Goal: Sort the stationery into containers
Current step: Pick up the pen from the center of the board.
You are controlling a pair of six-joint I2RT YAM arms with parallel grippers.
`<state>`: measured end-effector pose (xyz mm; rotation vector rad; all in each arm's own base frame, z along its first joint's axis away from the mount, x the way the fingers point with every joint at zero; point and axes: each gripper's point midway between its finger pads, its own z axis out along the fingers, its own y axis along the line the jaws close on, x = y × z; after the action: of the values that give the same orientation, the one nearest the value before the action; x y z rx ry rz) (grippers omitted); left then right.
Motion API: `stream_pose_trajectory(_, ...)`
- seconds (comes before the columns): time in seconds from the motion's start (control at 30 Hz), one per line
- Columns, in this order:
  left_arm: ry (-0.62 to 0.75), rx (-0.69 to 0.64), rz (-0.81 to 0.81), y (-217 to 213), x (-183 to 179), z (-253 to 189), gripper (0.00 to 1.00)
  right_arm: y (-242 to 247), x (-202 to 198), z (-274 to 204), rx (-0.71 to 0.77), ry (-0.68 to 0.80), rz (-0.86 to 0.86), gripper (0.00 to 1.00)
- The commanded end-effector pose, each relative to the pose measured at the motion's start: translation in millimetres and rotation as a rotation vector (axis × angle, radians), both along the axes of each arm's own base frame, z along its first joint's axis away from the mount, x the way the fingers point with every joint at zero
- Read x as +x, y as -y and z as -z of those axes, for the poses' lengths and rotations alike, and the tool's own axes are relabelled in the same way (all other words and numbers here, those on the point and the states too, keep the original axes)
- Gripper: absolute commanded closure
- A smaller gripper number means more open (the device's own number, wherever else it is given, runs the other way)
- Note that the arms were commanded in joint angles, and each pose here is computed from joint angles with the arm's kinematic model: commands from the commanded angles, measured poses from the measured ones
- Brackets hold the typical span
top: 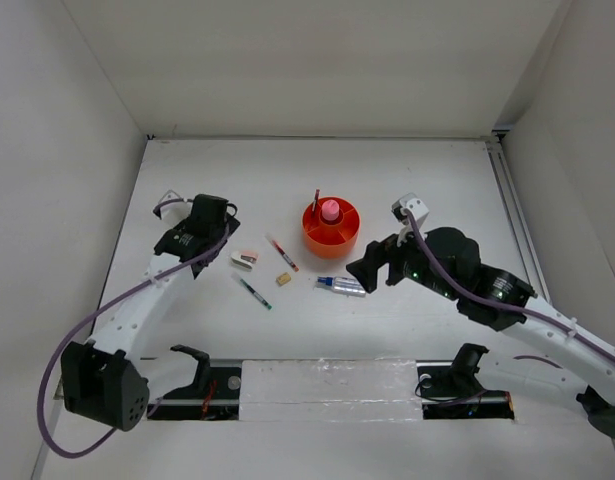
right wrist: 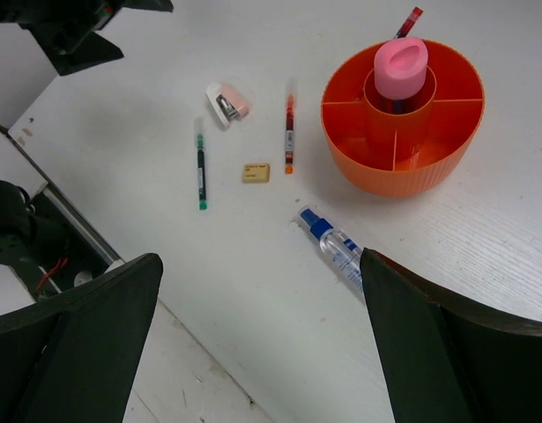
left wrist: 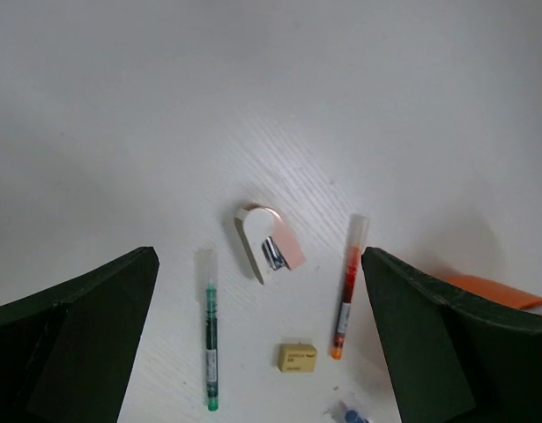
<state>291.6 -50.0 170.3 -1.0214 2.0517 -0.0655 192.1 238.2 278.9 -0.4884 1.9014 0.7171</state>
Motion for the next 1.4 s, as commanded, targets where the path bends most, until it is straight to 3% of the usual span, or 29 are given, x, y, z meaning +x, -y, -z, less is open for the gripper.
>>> stream_pose_trajectory(0.0,-0.063,-0.096,0.010,-4,9,33,0.00,-6,-2,-32,0.075,0.063,-0.034,0.00)
stream_pose_trajectory(0.2,-0.112,-0.143,0.035,13,15,53,0.03,1,-7,-31,0.075,0.064,-0.032,0.00)
stream_pose_trajectory(0.77,-0.196,-0.234,0.160,36,-32,90,0.18,1,-9,-24,0.079,0.064,-0.040,0.00)
stream_pose_trajectory(1.1,-0.297,-0.157,0.132,22,-43,118,0.20,1,-11,-16,0.131,0.052,-0.028,0.00)
stream_pose_trajectory(1.37,-0.353,-0.146,0.138,22,-51,134,0.36,6,-13,-8,0.150,0.048,-0.015,0.00)
